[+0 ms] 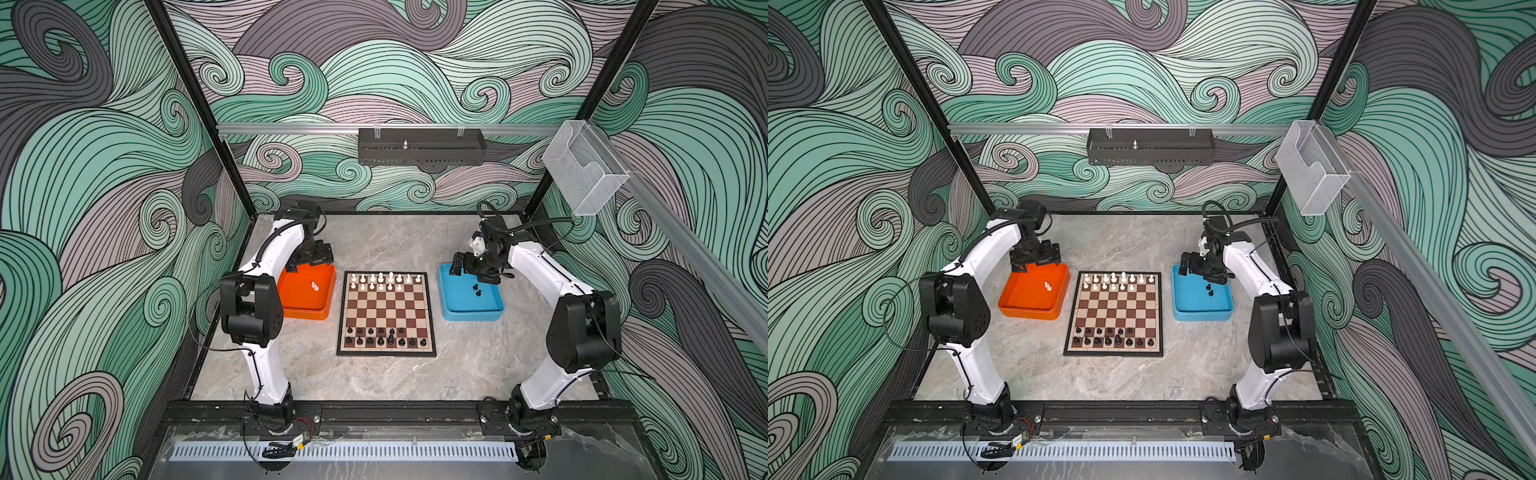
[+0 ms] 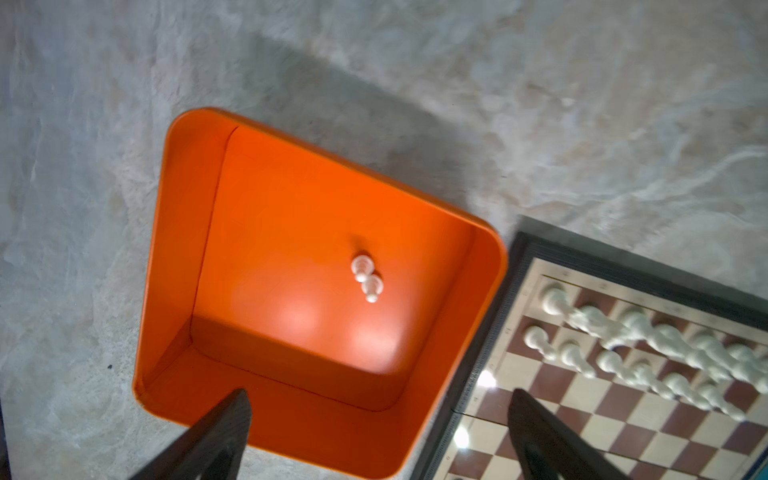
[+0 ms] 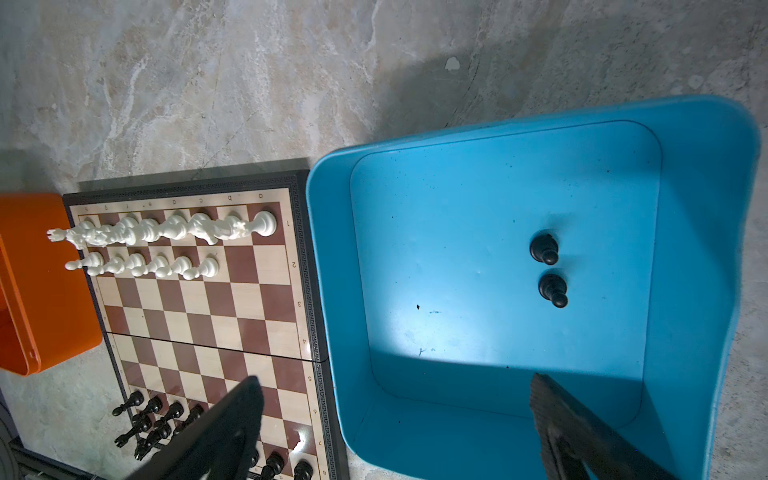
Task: Set up the chess pieces on the board
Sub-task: 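Open the left gripper and move it back over the orange tray, then lower the left gripper into the orange tray and grasp a white pawn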
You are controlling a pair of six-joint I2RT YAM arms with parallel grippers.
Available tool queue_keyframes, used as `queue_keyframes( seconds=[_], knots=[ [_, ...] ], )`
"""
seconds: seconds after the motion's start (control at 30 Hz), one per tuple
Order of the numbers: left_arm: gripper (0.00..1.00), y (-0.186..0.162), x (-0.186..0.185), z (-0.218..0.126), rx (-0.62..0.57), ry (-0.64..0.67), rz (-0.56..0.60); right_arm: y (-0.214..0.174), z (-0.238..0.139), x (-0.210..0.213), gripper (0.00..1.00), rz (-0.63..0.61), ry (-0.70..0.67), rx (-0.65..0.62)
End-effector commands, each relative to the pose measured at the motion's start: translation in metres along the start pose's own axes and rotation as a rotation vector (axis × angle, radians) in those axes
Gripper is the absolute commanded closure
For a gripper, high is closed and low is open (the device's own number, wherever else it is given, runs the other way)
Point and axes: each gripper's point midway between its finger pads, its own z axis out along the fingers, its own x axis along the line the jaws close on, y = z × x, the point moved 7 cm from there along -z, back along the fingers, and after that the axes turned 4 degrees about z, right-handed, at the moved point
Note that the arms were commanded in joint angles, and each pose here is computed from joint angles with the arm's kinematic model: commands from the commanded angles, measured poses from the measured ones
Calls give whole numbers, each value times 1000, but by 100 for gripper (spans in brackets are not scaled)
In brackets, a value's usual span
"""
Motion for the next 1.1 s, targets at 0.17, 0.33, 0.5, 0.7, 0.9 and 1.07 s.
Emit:
queue_keyframes(
  seconds=[0.17, 0.33, 0.5, 0.7, 0.9, 1.07],
  knots=[
    [1, 1, 10, 46, 78, 9, -90, 5, 0, 4, 0, 0, 30, 2],
    [8, 6, 5, 65, 99, -8, -104, 5, 3, 4, 0, -2, 31, 13],
    [12, 10, 3, 77, 123, -2, -105, 5, 2, 4, 0, -7, 24, 19],
    [20, 15, 2, 83, 124, 14, -101, 2, 4, 1, 0, -13, 11, 26],
    [29, 17, 2, 87, 130, 22, -99, 3, 4, 1, 0, -16, 12, 23],
    [35, 18, 2, 91, 134, 30, -98, 1, 5, 0, 0, -17, 7, 29]
  ],
)
